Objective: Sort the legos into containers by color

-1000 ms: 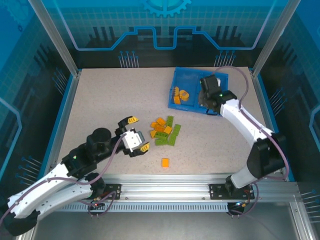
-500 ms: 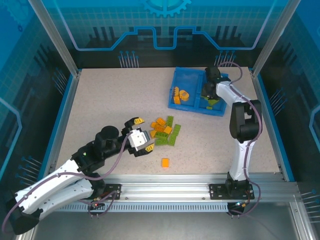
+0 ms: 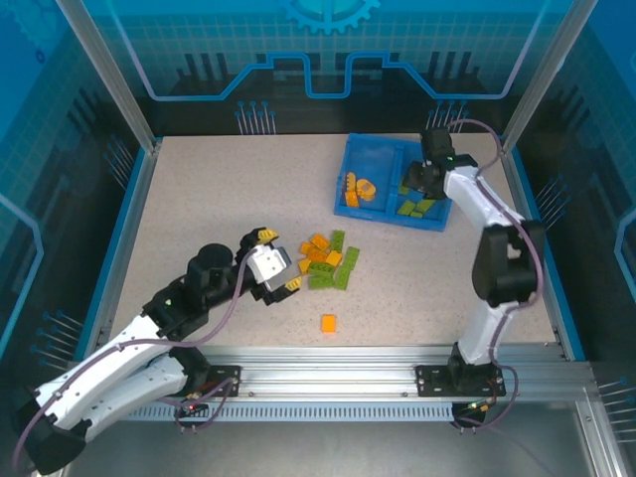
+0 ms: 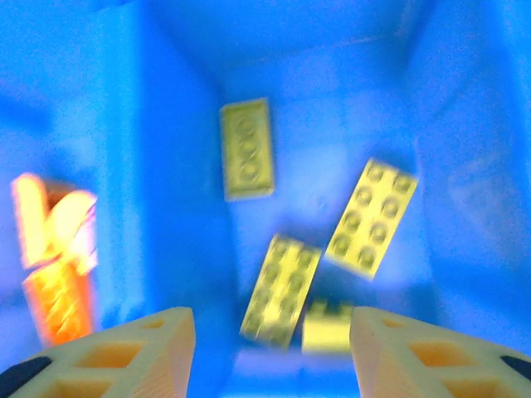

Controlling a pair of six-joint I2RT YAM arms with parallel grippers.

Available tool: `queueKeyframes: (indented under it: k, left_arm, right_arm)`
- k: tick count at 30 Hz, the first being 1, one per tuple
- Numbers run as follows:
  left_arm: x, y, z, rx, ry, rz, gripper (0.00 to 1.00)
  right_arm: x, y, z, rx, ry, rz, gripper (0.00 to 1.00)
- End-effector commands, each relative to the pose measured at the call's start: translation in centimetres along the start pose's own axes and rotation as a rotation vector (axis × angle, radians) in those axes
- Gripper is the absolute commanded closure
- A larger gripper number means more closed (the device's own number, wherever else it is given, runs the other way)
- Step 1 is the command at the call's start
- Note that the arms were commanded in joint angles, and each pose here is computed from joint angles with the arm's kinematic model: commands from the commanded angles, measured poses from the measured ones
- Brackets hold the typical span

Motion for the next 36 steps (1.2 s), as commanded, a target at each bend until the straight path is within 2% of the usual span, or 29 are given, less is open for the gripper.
queueKeyframes:
  k: [1, 4, 5, 9, 11, 14, 18, 22, 27, 30, 36]
  left_arm:
    - [-1.9, 2.8, -0.1, -0.108, 0.043, -0.408, 0.01]
    - [-0.7, 2.6, 1.4, -0.126, 0.203, -0.741, 0.02]
    - [-0.3, 1.9, 2.1, -0.100, 0.244, -0.808, 0.03]
    - [0.9, -1.4, 4.0, -0.099, 0.371, -0.943, 0.05]
    - [2.5, -3.1, 4.4, -0.131, 0.492, -1.053, 0.08]
    - [4.3, -6.2, 5.0, -0.124, 0.667, -1.120, 0.10]
    - [4.9, -9.8, 6.1, -0.059, 0.834, -1.099, 0.11]
    - [5.1, -12.5, 7.9, 0.019, 0.943, -1.028, 0.13]
    - [4.9, -14.8, 10.3, 0.125, 1.012, -0.972, 0.16]
    - [5.3, -15.9, 11.3, 0.133, 1.071, -0.921, 0.17]
    - [7.9, -16.6, 11.7, 0.058, 1.159, -0.842, 0.34]
  right_arm:
    - [3.8, 3.0, -4.5, -0.228, 0.061, -0.079, 0.44]
    - [7.6, 3.5, -7.2, -0.318, 0.131, -0.162, 0.38]
    - [8.7, 3.5, -8.0, -0.344, 0.153, -0.190, 0.36]
    - [12.6, 2.6, -10.3, -0.410, 0.309, -0.225, 0.30]
    - [14.1, 1.5, -11.0, -0.390, 0.381, -0.228, 0.28]
    - [15.2, -0.4, -11.6, -0.319, 0.403, -0.228, 0.21]
    - [15.5, -1.6, -12.0, -0.291, 0.372, -0.210, 0.09]
    - [15.4, -1.7, -11.8, -0.295, 0.358, -0.196, 0.03]
    - [15.4, -1.9, -11.4, -0.277, 0.360, -0.211, 0.01]
    - [15.5, -2.0, -11.3, -0.273, 0.358, -0.216, 0.01]
    - [15.5, -2.4, -11.7, -0.269, 0.347, -0.219, 0.01]
Point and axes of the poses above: each hand's point on the last joint's axis, 136 mm out from that joint toward the fingers, its own z axis out along the fingers, its own y axis along the line the jaws close on, x = y × z, the point moved 5 cm from there along -z, back along the fingers, and after that the axes turned 9 degrees about z, right-handed, at the moved point
